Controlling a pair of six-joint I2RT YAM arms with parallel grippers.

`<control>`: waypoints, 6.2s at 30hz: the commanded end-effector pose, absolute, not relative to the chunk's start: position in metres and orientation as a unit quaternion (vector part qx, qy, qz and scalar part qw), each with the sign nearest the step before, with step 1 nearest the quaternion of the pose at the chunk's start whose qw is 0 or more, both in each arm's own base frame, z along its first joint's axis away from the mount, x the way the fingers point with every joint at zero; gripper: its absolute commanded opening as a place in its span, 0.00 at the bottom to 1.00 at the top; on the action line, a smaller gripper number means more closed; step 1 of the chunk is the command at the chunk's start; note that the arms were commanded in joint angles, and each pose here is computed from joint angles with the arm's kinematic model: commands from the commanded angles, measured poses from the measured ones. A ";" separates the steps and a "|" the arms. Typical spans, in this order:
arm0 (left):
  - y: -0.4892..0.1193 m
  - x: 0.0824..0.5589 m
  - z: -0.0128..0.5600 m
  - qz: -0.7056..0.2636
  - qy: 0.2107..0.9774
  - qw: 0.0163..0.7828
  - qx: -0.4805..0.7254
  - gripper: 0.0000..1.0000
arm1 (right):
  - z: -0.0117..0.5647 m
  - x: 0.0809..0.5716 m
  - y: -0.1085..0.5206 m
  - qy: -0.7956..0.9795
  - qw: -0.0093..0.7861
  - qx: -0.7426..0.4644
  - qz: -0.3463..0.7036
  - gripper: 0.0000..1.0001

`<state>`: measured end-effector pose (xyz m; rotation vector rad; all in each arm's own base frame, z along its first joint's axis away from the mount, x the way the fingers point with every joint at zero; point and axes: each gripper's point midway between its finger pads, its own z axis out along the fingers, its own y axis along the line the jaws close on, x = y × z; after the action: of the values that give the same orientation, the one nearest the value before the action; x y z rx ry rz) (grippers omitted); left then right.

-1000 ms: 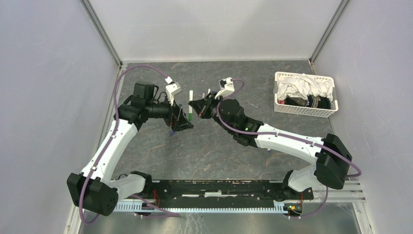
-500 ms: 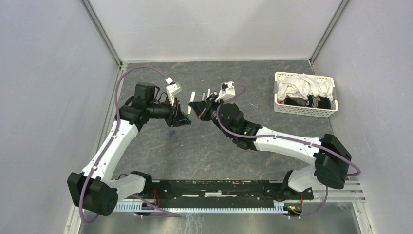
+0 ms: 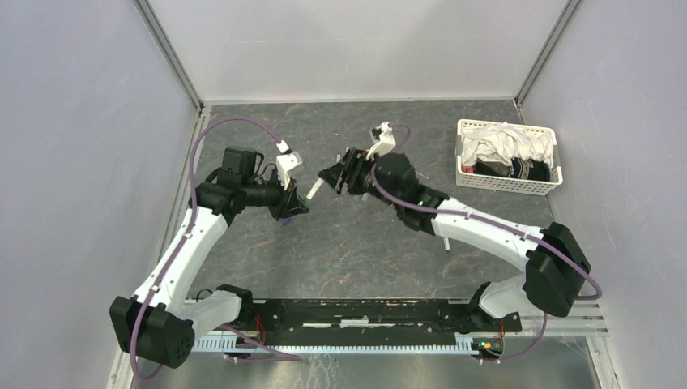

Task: Open the pen caps
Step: Open the pen cap from the pen, then place the pen at the center of the board, then place the pen cap at the center of the board, then pick up the pen from the center of the board.

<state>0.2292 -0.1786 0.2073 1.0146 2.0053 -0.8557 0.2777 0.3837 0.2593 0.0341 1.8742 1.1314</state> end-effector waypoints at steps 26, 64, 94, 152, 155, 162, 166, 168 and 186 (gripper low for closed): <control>-0.128 0.183 0.166 -0.137 0.646 0.318 0.680 0.02 | 0.217 0.185 0.429 0.747 0.165 -0.393 0.511 0.67; -0.150 0.173 0.171 -0.205 0.632 0.326 0.673 0.40 | 0.211 0.161 0.432 0.724 0.166 -0.402 0.536 0.00; -0.117 0.244 0.108 -0.069 0.712 0.256 0.650 0.02 | 0.125 0.182 0.287 0.835 0.252 -0.302 0.385 0.00; -0.120 0.314 0.202 -0.104 0.847 0.349 0.387 0.97 | 0.064 0.223 0.175 0.908 0.404 -0.036 0.109 0.52; -0.119 0.310 0.204 -0.106 0.850 0.347 0.382 1.00 | 0.077 0.235 0.176 0.906 0.407 -0.038 0.107 0.53; -0.115 0.304 0.212 -0.099 0.851 0.357 0.373 1.00 | 0.100 0.282 0.213 0.910 0.399 -0.053 0.102 0.54; -0.113 0.298 0.213 -0.100 0.852 0.359 0.368 1.00 | 0.102 0.324 0.241 0.916 0.386 -0.046 0.096 0.54; -0.113 0.292 0.213 -0.104 0.851 0.357 0.370 1.00 | 0.098 0.343 0.250 0.920 0.379 -0.043 0.087 0.53; -0.114 0.257 0.204 -0.133 0.845 0.353 0.379 1.00 | 0.042 0.410 0.251 0.943 0.328 -0.007 0.049 0.38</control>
<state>0.2626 -0.1102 0.2040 1.0167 2.1775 -0.2866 0.4009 0.2452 0.0293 -0.0281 2.4907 0.0976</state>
